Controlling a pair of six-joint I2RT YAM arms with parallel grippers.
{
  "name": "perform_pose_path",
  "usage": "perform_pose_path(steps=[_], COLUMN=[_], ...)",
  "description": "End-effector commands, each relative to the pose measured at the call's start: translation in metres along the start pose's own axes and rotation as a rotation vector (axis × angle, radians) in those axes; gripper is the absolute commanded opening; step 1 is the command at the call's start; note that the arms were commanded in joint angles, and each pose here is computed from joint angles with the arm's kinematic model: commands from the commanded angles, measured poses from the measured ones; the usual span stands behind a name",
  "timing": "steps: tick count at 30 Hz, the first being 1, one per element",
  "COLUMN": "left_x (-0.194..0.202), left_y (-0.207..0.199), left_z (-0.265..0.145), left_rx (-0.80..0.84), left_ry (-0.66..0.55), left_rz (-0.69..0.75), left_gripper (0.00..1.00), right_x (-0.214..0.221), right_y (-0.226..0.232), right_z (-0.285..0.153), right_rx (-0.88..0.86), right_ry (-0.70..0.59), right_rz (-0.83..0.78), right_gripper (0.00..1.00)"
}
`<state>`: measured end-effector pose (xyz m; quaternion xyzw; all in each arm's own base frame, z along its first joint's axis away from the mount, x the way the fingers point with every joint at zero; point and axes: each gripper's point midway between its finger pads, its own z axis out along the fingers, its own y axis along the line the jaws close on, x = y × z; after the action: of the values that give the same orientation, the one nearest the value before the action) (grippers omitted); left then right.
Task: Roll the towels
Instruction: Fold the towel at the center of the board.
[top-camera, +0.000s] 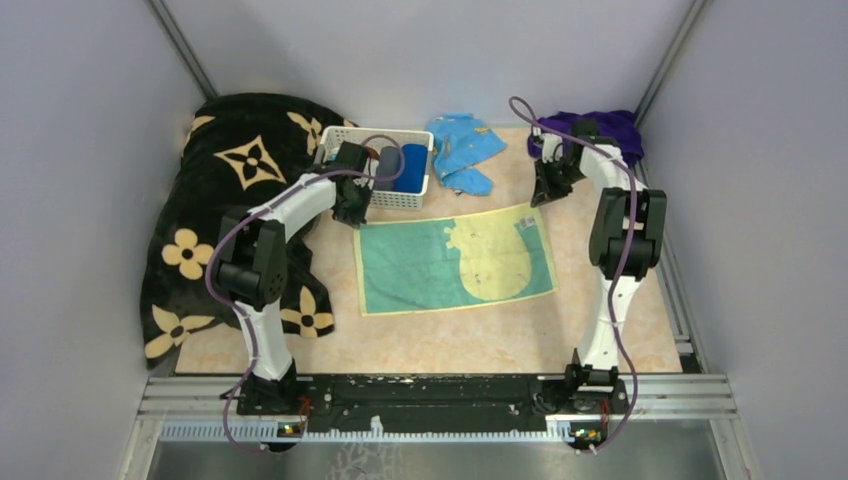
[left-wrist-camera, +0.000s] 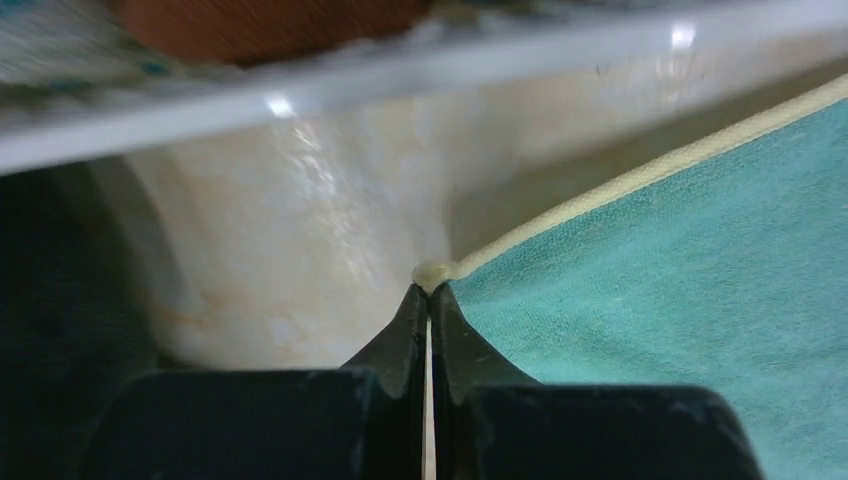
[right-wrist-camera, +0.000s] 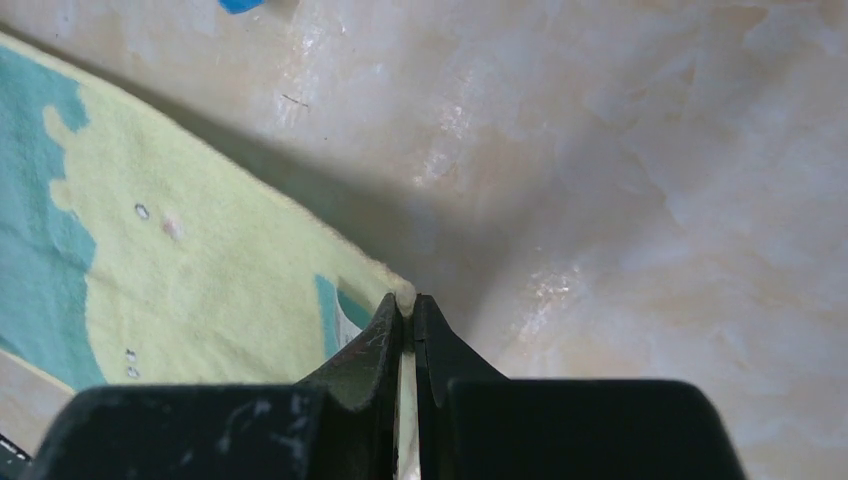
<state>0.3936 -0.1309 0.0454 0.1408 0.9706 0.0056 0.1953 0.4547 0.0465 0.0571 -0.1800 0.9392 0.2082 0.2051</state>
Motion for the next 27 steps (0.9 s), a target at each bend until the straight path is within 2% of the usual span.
perform_pose_path(steps=[1, 6, 11, 19, 27], left_x=[-0.054, -0.055, -0.045, -0.014, 0.026], left_y=[0.028, 0.035, 0.037, 0.028, 0.007], left_z=[-0.028, -0.042, -0.06, -0.081, -0.097], left_rx=[-0.094, -0.121, -0.128, -0.067, 0.046], left_ry=[-0.187, -0.242, -0.282, -0.298, -0.279], left_rz=[0.049, 0.054, 0.042, -0.004, -0.081], left_gripper=[0.0, 0.0, 0.0, 0.0, 0.0], right_x=[-0.047, -0.04, -0.033, -0.014, 0.018], right_y=[0.0, -0.004, 0.006, 0.034, 0.036], right_z=[-0.05, -0.062, -0.077, -0.101, -0.105], right_rx=[0.103, 0.173, 0.201, 0.262, 0.336], right_ry=[-0.147, -0.144, -0.198, -0.273, -0.273], right_rz=[-0.118, -0.142, -0.169, -0.202, -0.105], right_gripper=[0.0, 0.0, 0.0, 0.01, 0.0])
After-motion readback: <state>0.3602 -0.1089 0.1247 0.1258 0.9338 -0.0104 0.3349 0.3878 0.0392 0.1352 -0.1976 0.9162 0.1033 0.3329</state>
